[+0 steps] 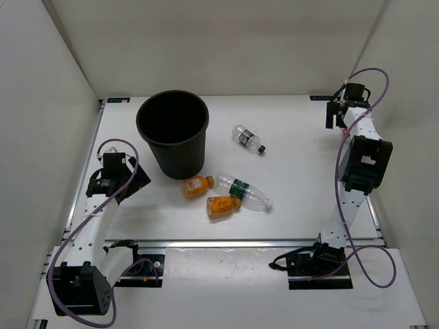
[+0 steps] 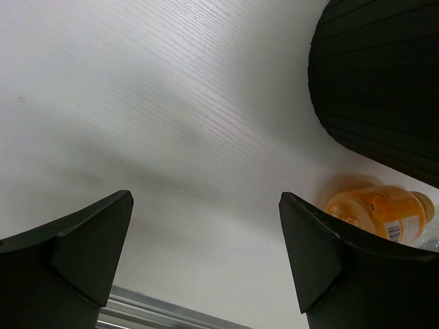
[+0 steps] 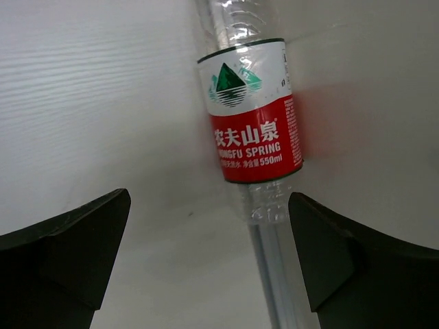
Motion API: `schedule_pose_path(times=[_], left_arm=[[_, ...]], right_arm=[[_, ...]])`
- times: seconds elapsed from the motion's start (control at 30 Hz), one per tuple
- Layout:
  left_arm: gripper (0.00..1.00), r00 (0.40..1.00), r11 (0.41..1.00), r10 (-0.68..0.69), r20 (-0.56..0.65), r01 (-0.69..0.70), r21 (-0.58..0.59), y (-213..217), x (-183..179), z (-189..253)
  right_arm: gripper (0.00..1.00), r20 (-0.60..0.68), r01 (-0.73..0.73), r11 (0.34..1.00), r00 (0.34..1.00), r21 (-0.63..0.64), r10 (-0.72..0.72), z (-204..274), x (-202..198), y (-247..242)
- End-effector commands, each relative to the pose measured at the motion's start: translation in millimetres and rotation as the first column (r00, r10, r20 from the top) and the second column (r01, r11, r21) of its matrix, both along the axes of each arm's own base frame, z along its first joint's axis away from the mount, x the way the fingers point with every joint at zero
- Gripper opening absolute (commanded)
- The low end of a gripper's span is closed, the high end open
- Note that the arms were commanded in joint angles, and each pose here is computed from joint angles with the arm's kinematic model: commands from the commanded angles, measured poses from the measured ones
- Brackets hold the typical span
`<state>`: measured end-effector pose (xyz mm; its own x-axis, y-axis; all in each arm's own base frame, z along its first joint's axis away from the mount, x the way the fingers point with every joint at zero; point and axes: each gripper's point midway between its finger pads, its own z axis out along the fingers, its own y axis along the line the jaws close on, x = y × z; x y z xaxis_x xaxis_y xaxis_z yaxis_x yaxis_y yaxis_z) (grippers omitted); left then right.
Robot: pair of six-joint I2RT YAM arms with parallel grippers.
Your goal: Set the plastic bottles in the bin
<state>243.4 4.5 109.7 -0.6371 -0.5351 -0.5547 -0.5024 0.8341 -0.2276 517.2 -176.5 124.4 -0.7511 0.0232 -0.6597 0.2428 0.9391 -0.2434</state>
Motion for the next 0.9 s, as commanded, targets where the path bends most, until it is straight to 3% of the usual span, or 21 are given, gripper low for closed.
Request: schedule_pose_path(times=[0.0,0.2,0.4,0.5,0.73,0.8,0.83,0.87], left_arm=[[0.99,0.999,0.999,-0.046,0.02,0.046,-0.005,-11,-7,7],[0.99,0.996,0.999,-0.045,-0.07,0.047,0.025,-10,-19,2],[0.99,0.996,0.997,-0.079,-0.033,0.079,-0.003,-23,-10,11],[0.99,0.997,0.998,-0.07,-0.041,0.07,0.001,-22,-10,12],[0.99,0.998,0.998,-0.054,-0.014,0.055,0.029,-16,-6,26],[0.98,0.998,0.998,-0.053,-0.014,0.054,0.03,-16,-7,29],[0.98,0.999,0.998,-0.054,-0.008,0.054,0.033,-16,-6,32],[0.98,0.999,0.998,-0.053,-0.008,0.054,0.032,-16,-8,34]], right_arm=[[0.97,-0.069,0.024,0.975,0.997,-0.22,-0.041,-1,4,-43],[0.98,-0.069,0.034,0.98,0.996,-0.198,-0.049,-24,14,-58],[0.95,-0.072,0.064,0.966,0.994,-0.252,-0.084,-38,21,-68],[0.77,-0.102,0.066,0.966,0.99,-0.249,-0.094,-53,18,-69],[0.71,-0.118,0.022,0.975,0.992,-0.223,-0.049,-62,20,-53],[0.64,-0.118,0.038,0.968,0.991,-0.249,-0.069,-61,18,-58],[0.57,-0.111,0.044,0.966,0.991,-0.255,-0.075,-59,19,-59],[0.43,-0.114,0.054,0.964,0.99,-0.26,-0.086,-60,18,-59]])
